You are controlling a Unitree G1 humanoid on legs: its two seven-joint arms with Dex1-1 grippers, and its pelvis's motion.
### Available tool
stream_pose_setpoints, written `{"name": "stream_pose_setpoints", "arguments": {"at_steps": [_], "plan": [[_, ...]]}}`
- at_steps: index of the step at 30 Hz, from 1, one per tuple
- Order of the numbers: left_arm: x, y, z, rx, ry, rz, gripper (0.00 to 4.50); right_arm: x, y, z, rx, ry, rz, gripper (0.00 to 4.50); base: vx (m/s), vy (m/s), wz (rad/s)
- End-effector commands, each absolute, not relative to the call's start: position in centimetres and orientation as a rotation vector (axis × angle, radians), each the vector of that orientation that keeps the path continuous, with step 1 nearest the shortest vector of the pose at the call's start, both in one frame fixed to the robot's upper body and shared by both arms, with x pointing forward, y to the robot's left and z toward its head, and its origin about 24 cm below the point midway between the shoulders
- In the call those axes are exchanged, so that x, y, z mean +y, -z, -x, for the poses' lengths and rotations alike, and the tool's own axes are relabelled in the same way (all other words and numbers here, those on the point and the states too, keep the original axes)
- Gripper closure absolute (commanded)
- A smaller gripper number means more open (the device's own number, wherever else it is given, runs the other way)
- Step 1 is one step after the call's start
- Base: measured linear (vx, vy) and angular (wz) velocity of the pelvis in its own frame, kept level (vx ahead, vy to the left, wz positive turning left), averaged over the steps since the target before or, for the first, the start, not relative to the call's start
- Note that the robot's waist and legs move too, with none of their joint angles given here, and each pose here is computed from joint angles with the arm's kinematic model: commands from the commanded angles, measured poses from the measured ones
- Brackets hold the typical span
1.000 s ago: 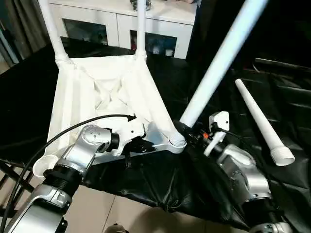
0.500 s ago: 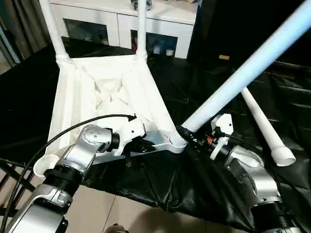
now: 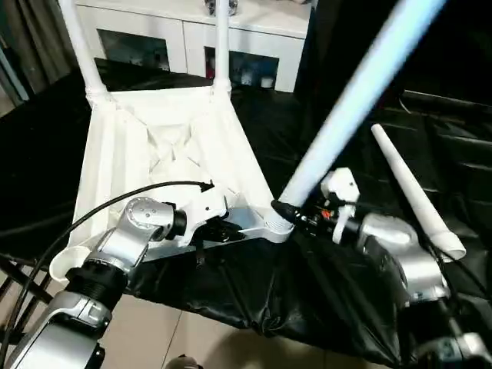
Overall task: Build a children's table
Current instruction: Insert table leg to table base
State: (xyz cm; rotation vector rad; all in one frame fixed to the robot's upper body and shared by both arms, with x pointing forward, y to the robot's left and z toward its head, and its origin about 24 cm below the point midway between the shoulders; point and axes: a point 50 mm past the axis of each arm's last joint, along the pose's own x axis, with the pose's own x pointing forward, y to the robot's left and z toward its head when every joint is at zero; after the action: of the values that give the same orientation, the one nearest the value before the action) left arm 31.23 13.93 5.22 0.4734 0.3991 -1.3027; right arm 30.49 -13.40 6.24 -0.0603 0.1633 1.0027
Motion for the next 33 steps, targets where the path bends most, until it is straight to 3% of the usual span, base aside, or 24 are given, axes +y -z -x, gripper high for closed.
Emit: {"name": "stream_pose_setpoints", "arguments": {"at_steps": [1, 19, 28, 33], "plan": [[13.2, -5.9, -31.3, 0.387, 1.373, -0.513, 4.5, -13.5, -3.3, -29.5, 0.346, -1.058, 0.07, 2.63, 0.0, 0.0, 0.0], [13.4, -6.9, -31.3, 0.427, 1.529, -0.603, 4.5, -12.5, -2.5, -28.1, 0.464, -1.359, 0.148, 2.64, 0.0, 0.0, 0.0], [13.9, -7.1, -31.7, 0.417, 1.483, -0.579, 4.5, -12.4, -2.6, -27.9, 0.437, -1.348, 0.138, 2.64, 0.0, 0.0, 0.0], [14.1, -7.2, -31.9, 0.406, 1.442, -0.549, 4.5, -12.4, -2.4, -28.3, 0.404, -1.26, 0.135, 2.64, 0.0, 0.0, 0.0]]}}
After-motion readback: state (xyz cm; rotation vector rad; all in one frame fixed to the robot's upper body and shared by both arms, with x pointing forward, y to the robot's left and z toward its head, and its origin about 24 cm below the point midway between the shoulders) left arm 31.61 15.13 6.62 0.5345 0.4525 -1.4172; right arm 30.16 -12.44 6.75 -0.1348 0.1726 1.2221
